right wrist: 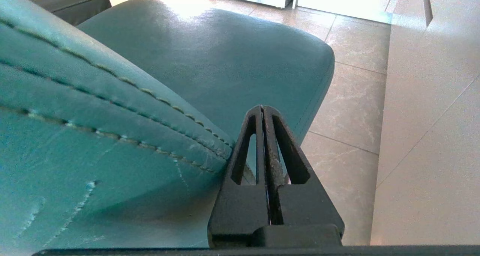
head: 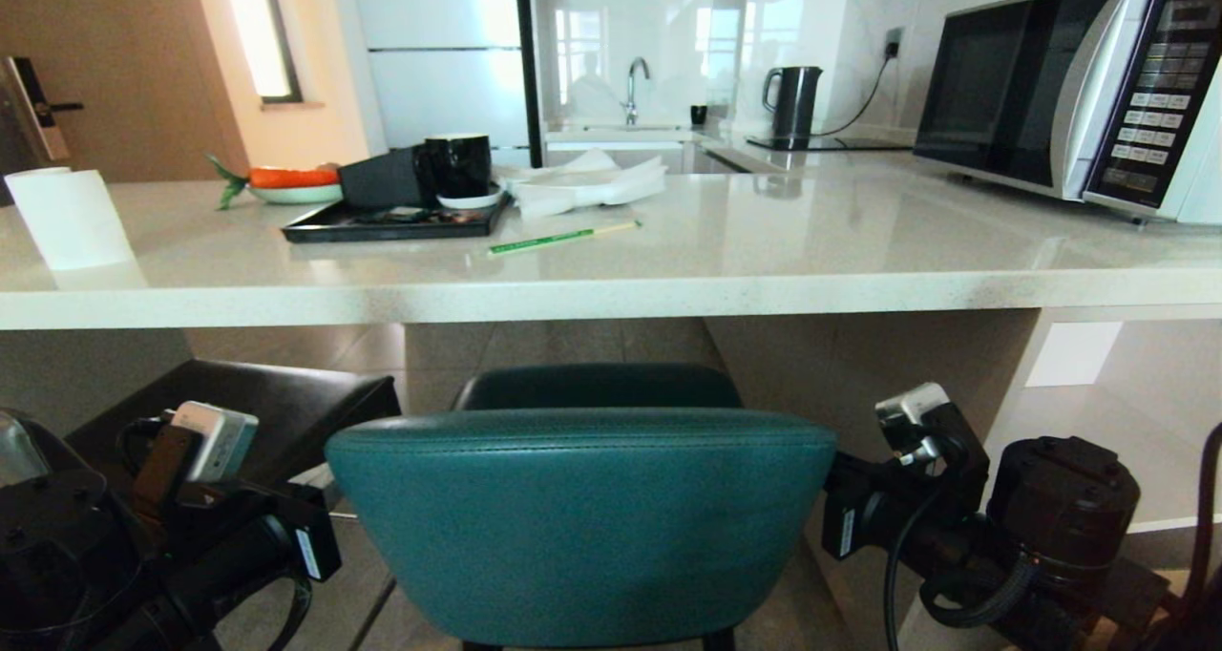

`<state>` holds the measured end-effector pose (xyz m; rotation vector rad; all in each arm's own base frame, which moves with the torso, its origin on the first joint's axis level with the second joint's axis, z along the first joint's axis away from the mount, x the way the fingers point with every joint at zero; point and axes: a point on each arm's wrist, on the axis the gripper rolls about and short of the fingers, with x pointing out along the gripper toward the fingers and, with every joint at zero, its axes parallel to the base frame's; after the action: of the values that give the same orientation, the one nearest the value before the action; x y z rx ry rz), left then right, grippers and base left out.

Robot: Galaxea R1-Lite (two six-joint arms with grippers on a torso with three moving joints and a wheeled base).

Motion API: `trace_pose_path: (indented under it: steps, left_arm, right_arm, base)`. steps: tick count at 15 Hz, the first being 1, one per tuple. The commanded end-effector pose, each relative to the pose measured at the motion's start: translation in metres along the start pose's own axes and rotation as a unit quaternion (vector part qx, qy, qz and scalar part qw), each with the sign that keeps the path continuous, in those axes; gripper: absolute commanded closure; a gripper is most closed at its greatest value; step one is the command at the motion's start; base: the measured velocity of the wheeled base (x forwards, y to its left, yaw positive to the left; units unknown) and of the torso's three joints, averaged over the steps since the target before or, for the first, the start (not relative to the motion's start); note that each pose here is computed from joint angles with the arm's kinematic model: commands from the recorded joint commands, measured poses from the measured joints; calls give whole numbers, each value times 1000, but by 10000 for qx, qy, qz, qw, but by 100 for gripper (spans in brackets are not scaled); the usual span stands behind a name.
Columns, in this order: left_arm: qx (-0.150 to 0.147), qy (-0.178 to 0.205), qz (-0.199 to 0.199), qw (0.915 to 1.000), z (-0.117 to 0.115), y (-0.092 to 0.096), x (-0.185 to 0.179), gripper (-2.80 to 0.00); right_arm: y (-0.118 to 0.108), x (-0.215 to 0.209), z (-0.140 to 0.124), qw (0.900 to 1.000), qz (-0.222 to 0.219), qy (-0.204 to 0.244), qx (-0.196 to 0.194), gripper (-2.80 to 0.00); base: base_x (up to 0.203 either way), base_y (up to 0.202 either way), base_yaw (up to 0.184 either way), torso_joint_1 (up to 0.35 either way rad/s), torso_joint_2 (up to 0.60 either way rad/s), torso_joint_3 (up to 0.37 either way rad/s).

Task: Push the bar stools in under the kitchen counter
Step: Pull the blue chair out from under the dining table

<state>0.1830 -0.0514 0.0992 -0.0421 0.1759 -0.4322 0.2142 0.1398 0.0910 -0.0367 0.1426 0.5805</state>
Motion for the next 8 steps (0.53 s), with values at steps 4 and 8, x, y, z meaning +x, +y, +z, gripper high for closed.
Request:
trace_pose_path:
  steps: [4,8]
  left_arm:
    - [0,15,-29,10000,-1,-1,-1,0]
    - [-1,30,-34,10000,-2,-2,-1,0]
  right_arm:
    - [0,0,-1,10000,5,-14,58,0]
    - [0,1,-2,10000,-3,11,58,0]
  base:
    - [0,0,0,0,0,0]
    - [-59,0,0,4,2,2]
